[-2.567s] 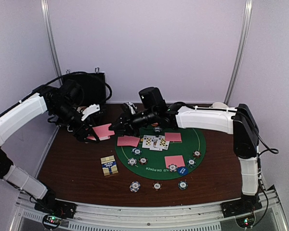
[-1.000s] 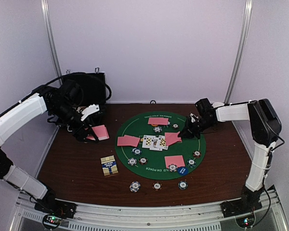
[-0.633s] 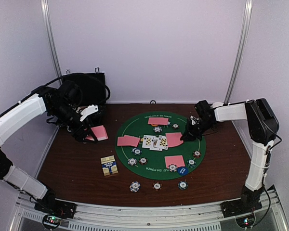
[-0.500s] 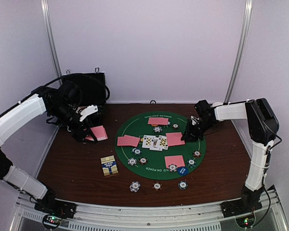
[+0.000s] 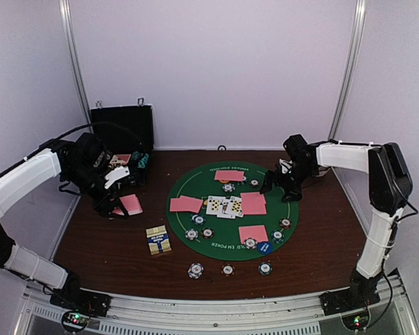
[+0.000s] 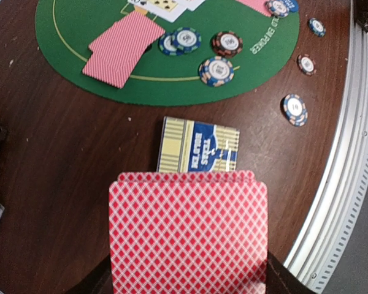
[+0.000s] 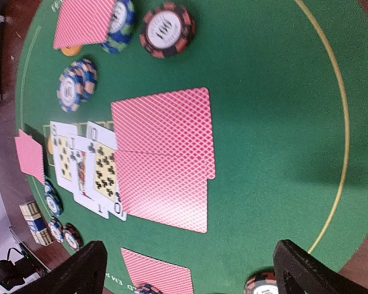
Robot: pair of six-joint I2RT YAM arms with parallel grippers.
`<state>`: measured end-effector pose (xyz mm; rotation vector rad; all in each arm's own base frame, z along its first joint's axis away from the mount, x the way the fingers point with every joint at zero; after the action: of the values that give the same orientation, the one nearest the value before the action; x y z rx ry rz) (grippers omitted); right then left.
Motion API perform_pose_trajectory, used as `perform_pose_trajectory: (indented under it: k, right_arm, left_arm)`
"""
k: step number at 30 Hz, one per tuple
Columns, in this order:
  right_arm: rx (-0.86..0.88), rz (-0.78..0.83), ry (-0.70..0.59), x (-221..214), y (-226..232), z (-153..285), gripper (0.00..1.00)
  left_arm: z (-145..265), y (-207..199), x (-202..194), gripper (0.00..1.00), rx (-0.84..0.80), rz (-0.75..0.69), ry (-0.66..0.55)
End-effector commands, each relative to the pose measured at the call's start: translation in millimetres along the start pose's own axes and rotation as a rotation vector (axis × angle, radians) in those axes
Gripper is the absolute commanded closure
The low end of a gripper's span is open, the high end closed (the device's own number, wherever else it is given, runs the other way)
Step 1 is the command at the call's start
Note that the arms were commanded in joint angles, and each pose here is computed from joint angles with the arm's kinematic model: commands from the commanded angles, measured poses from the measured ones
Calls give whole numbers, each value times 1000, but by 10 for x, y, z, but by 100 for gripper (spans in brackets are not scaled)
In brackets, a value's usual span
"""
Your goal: Distribute texas hold em gaming equipment
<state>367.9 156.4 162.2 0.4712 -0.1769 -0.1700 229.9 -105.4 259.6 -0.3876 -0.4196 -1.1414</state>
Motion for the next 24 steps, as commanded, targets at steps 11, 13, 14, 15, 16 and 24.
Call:
perform_pose_trajectory:
  k: [11,13,14,15,16,24]
  right_arm:
    - [-87,61,-408,-311,68,1265,1]
    - [-103,51,-419,-350,35,1341,1]
    - [-107,47,-416,-366,22,1357,1]
    - [-111,45,-415,-379,14,1373,1]
    - [-117,42,-414,-392,5,1387,0]
    - [-143,20,-418,-511,-87,1413,0]
  left_arm:
    - [-683,76,-725,100,38,-68,101]
    - [-797,80,-808,100,35,-77,117]
    - [-849,77,-848,100,32,-88,125]
    - [-893,79,-877,100,30,-90,127]
    - [-935,89,-900,100,28,-89,132]
    - [-1115,137,-901,78,-13,-67,130]
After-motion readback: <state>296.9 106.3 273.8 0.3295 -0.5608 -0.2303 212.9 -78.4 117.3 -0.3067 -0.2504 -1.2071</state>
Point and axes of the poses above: each gripper's point midway between its finger pads, its own z axis back along the fingers, its own y axis along the line the jaws close on, x = y × z, the point moved 10 cm from there along z, back along the fingers, and after that the axes turned 5 degrees about -z, right-handed, at the moved point
